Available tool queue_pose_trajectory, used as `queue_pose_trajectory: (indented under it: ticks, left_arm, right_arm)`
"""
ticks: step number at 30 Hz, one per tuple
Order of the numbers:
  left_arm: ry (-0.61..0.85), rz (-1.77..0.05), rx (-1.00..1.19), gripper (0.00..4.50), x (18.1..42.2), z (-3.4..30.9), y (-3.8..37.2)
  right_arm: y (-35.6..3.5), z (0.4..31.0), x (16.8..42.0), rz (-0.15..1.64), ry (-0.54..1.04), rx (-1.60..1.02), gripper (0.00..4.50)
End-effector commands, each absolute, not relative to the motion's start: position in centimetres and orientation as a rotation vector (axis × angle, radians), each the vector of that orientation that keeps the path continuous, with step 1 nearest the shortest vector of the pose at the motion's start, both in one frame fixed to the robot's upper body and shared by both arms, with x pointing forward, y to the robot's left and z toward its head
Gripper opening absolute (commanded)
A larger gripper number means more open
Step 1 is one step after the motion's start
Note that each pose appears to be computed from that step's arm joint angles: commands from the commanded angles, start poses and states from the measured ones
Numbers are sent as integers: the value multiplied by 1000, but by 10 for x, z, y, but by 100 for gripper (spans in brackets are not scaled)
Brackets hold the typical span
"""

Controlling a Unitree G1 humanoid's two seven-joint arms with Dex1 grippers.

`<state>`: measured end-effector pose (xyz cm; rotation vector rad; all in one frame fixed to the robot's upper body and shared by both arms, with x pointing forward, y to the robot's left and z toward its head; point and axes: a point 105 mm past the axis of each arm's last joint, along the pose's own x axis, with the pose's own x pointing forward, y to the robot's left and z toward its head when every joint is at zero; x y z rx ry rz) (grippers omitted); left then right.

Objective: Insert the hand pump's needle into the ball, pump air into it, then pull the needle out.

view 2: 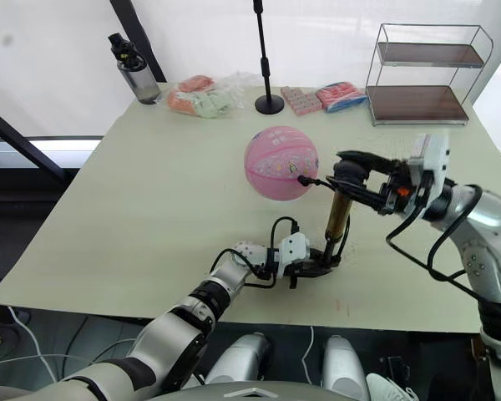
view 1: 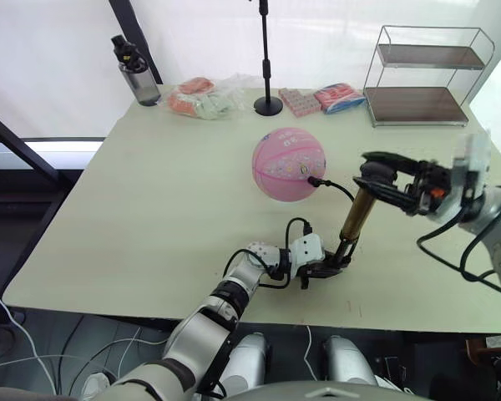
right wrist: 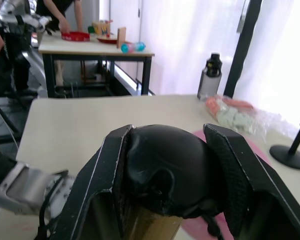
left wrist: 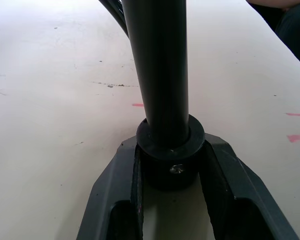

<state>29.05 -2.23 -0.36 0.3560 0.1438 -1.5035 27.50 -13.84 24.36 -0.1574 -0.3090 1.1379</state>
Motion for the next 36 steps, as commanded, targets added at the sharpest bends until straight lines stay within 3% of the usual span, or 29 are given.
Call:
queue_pose_trajectory:
  ticks: [1,11,24,36]
  left_arm:
    - [315,-1557,370,107,267,-40,-11]
    - [314,-1554,374,107,268,-40,-11]
    - [312,-1551,382,107,270,-39,-11]
    - [308,-1553,382,107,269,-39,-10]
  right_arm:
    - [-152,298,266,1068,-489,-215,182]
    - [-156,325,260,1090,-501,-225,182]
    - [-153,254,275,1088,-329,-249,182]
    - [-151,170,274,1088,-184,-234,182]
